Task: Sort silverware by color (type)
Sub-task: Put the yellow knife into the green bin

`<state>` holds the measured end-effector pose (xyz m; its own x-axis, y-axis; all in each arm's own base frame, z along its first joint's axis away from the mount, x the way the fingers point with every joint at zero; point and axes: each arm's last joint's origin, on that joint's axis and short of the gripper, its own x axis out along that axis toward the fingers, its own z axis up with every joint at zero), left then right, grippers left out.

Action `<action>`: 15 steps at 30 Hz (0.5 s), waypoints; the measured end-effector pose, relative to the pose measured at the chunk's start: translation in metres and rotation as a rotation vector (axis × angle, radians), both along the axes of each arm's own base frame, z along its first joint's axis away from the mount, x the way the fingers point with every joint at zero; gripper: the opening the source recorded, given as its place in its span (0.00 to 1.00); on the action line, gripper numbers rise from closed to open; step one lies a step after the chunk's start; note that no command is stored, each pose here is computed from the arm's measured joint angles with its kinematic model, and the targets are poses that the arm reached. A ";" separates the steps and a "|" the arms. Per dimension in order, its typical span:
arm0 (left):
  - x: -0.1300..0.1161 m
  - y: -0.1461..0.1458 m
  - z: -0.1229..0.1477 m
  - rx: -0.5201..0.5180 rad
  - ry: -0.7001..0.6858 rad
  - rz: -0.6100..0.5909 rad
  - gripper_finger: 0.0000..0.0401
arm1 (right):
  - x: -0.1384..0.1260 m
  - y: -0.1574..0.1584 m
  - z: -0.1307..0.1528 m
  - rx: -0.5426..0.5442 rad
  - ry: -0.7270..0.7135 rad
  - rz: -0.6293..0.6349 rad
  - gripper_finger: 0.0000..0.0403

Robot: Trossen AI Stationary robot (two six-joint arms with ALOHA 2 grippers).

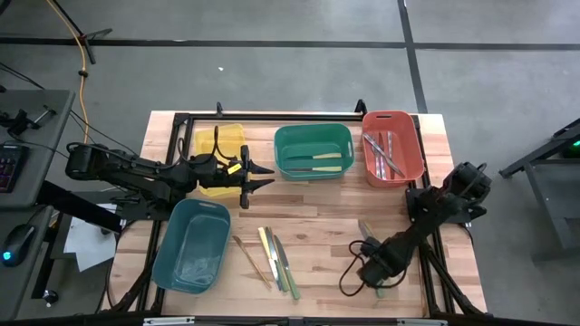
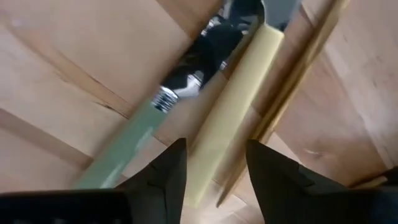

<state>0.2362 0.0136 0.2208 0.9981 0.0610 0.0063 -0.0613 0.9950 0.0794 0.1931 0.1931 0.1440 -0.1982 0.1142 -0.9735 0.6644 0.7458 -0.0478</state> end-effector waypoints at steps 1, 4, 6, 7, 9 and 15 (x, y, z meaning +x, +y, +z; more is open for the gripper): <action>0.000 0.000 0.000 0.000 0.000 0.000 0.25 | 0.001 0.000 0.000 0.002 -0.010 0.000 0.35; 0.000 0.000 0.000 0.000 0.000 0.000 0.25 | 0.001 0.001 0.000 0.005 -0.018 -0.005 0.32; 0.000 0.000 0.000 0.000 0.000 0.000 0.25 | 0.002 0.002 -0.001 0.004 -0.017 -0.021 0.29; 0.000 0.000 0.000 0.000 0.000 0.000 0.25 | 0.002 0.002 -0.003 0.000 -0.014 -0.028 0.28; 0.000 0.000 0.000 0.000 0.000 0.000 0.25 | 0.004 0.004 -0.007 0.003 -0.008 -0.031 0.27; 0.000 0.000 0.000 0.001 0.000 0.000 0.25 | 0.006 0.005 -0.017 -0.003 0.027 -0.018 0.25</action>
<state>0.2362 0.0136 0.2208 0.9981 0.0606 0.0059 -0.0609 0.9949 0.0800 0.1993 0.1981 0.1272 -0.2225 0.1152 -0.9681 0.6765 0.7333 -0.0682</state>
